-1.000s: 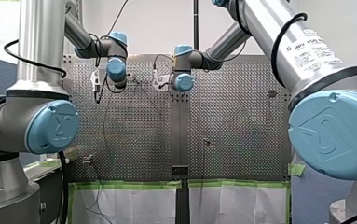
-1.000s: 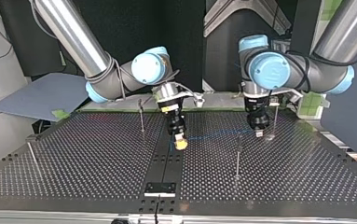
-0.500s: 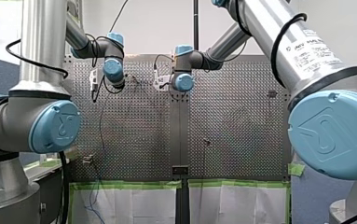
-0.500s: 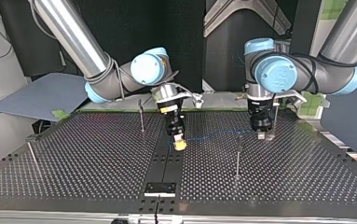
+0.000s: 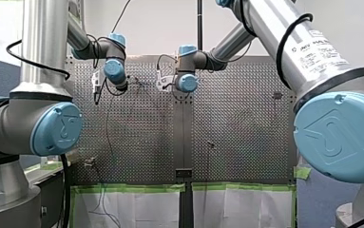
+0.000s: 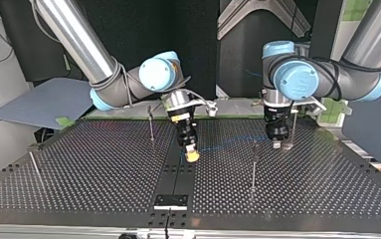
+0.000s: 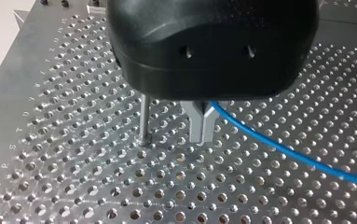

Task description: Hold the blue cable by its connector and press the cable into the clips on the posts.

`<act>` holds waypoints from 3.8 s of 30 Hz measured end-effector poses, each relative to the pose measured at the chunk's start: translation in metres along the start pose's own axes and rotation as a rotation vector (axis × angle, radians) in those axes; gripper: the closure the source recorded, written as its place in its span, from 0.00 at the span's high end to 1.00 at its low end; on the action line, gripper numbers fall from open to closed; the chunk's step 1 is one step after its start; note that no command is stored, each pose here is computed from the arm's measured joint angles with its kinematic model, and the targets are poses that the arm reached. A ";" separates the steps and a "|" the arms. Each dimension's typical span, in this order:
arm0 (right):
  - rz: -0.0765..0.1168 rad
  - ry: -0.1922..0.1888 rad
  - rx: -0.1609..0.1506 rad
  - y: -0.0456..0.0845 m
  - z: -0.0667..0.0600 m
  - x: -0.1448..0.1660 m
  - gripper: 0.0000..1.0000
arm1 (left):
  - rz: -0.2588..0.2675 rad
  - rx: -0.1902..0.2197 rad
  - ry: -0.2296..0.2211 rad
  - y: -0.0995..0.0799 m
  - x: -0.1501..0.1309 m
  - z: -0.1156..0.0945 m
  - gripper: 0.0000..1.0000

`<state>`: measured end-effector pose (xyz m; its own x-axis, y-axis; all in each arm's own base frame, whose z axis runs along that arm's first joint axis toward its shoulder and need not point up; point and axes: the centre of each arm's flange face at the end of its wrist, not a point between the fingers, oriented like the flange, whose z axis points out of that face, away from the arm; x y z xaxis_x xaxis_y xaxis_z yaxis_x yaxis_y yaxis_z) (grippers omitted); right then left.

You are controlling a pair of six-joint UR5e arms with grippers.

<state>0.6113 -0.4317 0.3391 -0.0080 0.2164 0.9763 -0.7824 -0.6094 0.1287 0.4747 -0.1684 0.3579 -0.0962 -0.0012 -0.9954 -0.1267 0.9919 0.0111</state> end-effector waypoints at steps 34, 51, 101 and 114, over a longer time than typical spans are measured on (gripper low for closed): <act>-0.002 0.005 -0.004 0.002 0.002 0.001 0.00 | -0.011 0.036 -0.005 -0.001 -0.013 -0.011 0.00; -0.002 0.008 -0.004 0.003 0.003 0.003 0.00 | -0.050 0.026 -0.037 0.003 -0.017 -0.006 0.00; -0.015 0.020 -0.041 0.026 0.012 0.004 0.00 | -0.129 0.032 -0.047 -0.001 -0.021 0.051 0.00; -0.020 0.033 -0.075 0.050 0.020 0.003 0.00 | -0.135 0.023 -0.049 -0.001 -0.033 0.071 0.00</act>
<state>0.5844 -0.4771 0.3520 -0.0112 0.2534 0.9673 -0.8272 -0.5459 0.1334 0.5482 -0.1599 0.3841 -0.0309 -0.1294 -0.9911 -0.1123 0.9858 -0.1252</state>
